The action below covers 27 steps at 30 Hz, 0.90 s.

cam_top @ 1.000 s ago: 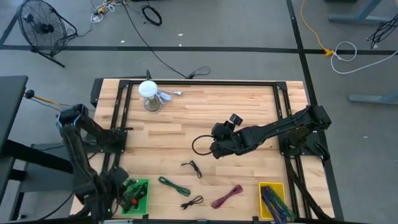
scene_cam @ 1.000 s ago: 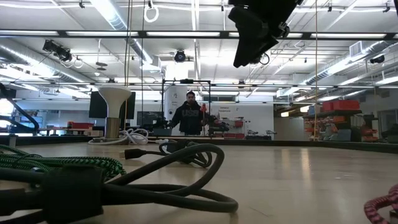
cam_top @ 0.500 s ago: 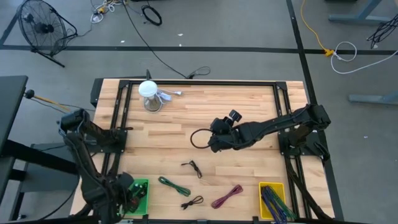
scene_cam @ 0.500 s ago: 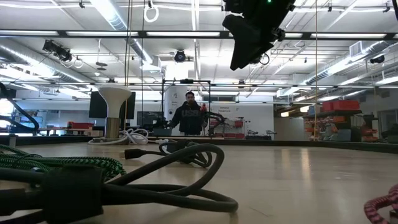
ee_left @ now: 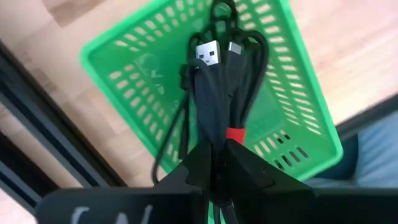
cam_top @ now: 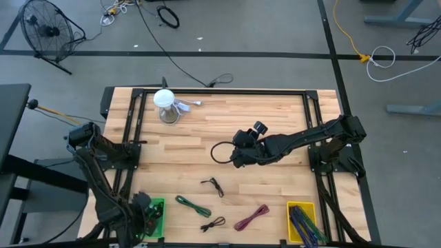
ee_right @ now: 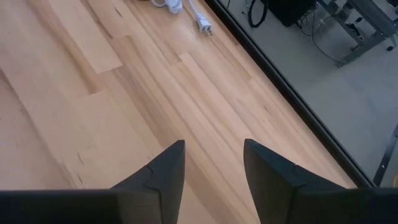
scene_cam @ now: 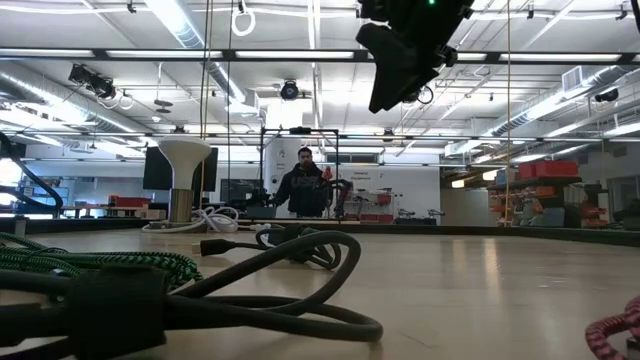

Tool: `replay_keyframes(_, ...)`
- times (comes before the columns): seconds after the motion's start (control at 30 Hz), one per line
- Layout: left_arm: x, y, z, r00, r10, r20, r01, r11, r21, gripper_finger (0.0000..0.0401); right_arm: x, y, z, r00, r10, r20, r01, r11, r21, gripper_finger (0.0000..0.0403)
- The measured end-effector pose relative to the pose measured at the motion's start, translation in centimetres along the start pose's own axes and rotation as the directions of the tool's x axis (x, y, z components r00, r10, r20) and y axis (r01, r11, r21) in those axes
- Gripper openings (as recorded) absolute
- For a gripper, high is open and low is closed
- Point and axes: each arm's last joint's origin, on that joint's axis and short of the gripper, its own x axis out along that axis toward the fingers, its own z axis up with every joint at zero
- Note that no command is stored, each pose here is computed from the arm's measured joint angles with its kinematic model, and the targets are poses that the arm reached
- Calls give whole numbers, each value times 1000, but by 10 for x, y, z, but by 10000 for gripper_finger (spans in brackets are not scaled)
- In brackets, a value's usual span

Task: Pick & Place USB Port
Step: Put the black charger cable into the green bin, then put the black green charger cable into the yellow bin

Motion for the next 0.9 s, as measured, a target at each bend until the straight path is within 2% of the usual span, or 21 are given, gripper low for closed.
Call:
replay_keyframes(0.1, 0, -2, -1, 1000, -23, -15, 23, 999, 41, 46, 0, 0, 0, 1000, 1, 3, -1, 1000, 3, 164)
replay_keyframes(0.43, 0, -3, -1, 1000, -26, -16, 27, 997, 66, 52, 0, 0, 0, 1000, 2, 3, -2, 1000, 5, 164)
replay_keyframes(0.6, 1, -7, 6, 999, -47, 17, 45, 996, 70, 81, 0, 0, 0, 1000, 1, 3, -1, 1000, 7, 164)
replay_keyframes(0.9, 1, -14, 14, 999, -51, 2, 50, 992, 116, 138, 0, 0, 0, 1000, 1, 3, -1, 1000, 7, 164)
